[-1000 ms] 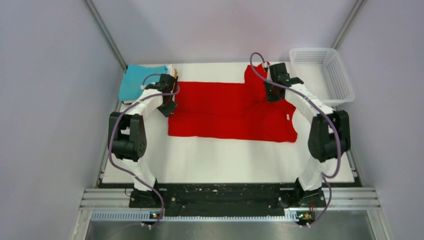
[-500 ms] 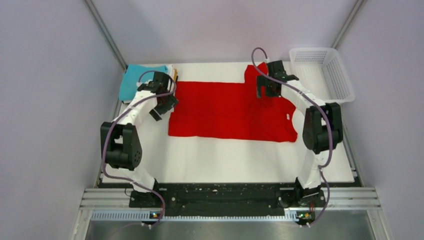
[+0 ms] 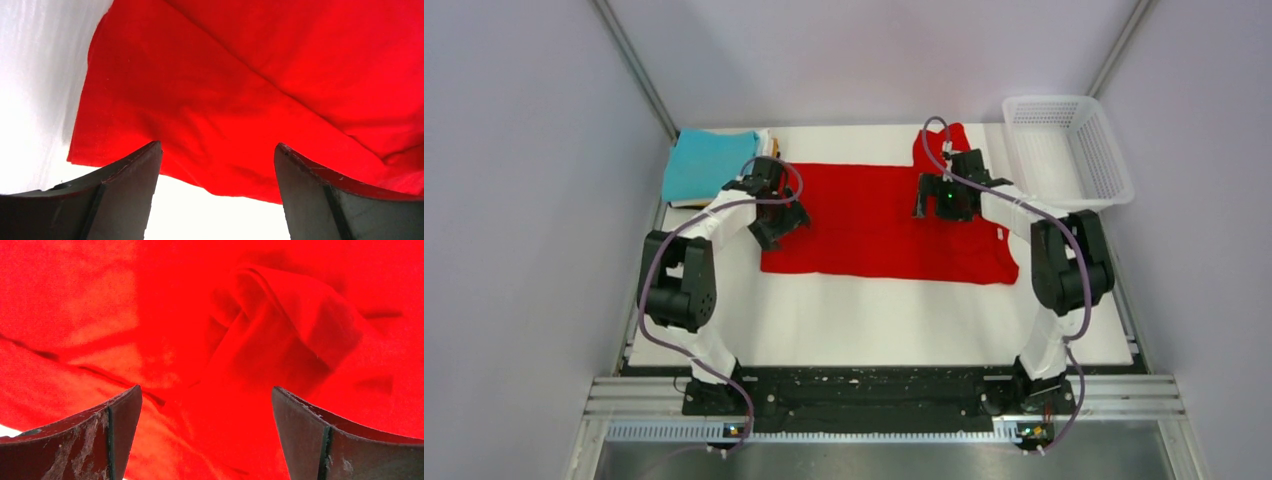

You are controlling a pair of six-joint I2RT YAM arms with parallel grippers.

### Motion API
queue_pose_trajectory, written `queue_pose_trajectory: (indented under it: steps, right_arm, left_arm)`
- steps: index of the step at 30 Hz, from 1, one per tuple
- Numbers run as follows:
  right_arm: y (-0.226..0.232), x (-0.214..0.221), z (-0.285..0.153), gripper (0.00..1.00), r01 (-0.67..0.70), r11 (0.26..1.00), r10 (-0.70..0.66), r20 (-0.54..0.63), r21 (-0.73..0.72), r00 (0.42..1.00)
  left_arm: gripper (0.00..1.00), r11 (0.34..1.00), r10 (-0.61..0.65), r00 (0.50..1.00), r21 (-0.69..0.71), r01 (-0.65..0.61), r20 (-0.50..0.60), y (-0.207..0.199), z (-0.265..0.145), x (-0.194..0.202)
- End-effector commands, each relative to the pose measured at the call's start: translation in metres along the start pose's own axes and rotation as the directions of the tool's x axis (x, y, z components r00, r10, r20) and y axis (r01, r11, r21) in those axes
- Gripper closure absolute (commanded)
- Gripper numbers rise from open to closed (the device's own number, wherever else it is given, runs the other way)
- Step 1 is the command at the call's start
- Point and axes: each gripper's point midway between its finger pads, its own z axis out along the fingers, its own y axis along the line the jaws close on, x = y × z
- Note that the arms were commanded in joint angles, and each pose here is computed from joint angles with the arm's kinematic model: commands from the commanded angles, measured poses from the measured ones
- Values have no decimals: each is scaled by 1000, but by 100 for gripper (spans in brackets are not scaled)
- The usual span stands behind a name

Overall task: Fold and stack the t-shirts
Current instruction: Fold the flattened tshirt in 1/3 of the way

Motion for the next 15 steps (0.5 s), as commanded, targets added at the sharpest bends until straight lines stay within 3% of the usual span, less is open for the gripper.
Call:
queue_pose_trajectory:
  steps: [1,9,15]
  right_arm:
    - [0,-47,26,1,-13,999,8,153,34,988]
    - [-65,-124,34,1,-31,909,-122,336,416,934]
    - [-57,-142,38,1,22,914,-170,334,405,927]
  left_arm:
    - [13,1000,18,999,13,-17,-31,6,19,10]
    - [13,995,37,996,-88,-44,-78,35,42,25]
    - [13,992,48,997,-114,-55,-64,40,43,22]
